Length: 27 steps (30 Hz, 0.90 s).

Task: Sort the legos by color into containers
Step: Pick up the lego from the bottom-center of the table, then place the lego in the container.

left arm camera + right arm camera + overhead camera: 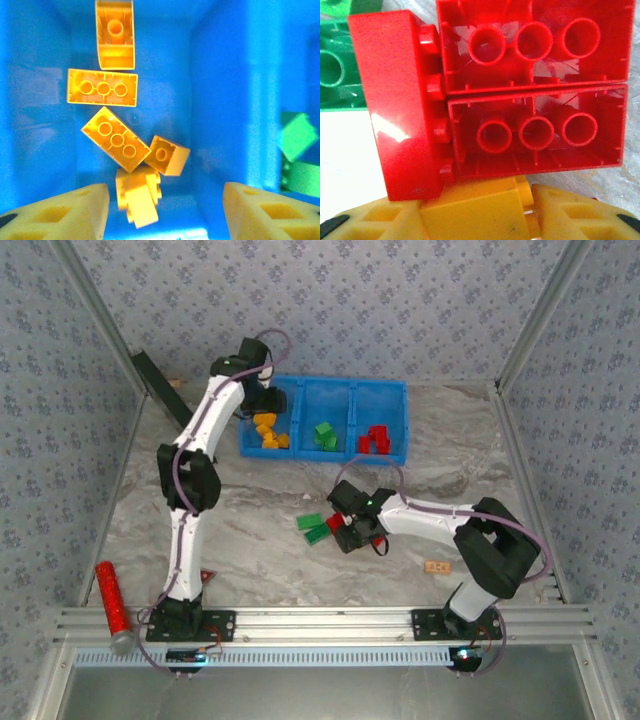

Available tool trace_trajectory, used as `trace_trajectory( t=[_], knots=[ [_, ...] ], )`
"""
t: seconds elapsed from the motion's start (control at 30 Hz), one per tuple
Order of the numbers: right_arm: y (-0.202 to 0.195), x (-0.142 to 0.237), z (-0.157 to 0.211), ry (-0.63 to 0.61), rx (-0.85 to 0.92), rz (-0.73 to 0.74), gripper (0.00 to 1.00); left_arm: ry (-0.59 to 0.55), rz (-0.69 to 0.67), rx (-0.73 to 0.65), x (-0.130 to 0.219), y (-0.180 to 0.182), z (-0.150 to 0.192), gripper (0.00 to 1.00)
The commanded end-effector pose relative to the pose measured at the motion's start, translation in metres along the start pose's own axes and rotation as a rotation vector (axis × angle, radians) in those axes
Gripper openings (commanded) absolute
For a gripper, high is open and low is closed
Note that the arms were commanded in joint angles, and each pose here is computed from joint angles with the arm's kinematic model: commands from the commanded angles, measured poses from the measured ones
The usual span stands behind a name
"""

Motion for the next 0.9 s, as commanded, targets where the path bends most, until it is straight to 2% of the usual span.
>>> trace_trajectory(
  t=[0.0, 0.23, 0.4, 0.57, 0.67, 0.87],
  knots=[
    [0.008, -0.004, 0.008, 0.039, 0.010, -0.014, 0.45, -0.085, 0.067, -0.057, 0.081, -0.015, 0.000, 0.62],
    [0.016, 0.008, 0.019, 0.073, 0.003, -0.006, 0.37, -0.116, 0.050, -0.084, 0.137, 0.005, 0.037, 0.64],
    [0.016, 0.044, 0.001, 0.007, -0.018, -0.013, 0.35, -0.104, 0.028, -0.076, 0.160, 0.032, 0.084, 0.65],
    [0.010, 0.092, -0.055, -0.164, 0.008, -0.013, 0.35, -0.095, 0.027, -0.047, 0.186, 0.056, 0.136, 0.65],
    [0.003, 0.123, -0.111, -0.318, 0.050, 0.011, 0.33, -0.099, 0.011, -0.029, 0.202, 0.073, 0.167, 0.66],
    [-0.004, 0.136, -0.204, -0.483, 0.172, 0.103, 0.33, -0.055, -0.014, -0.006, 0.214, 0.094, 0.212, 0.67]
  ],
)
Point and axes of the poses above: each hand's point on the last joint's axis, 136 mm out from that joint toward the fingers, its own x axis back along the fingers, its own y axis along the line the jaws close on, z = x × y, the point moved 2 cm from there along x, back along the fingers, and after that the axes turned 11 degrees about x, right-handed, at the moved point
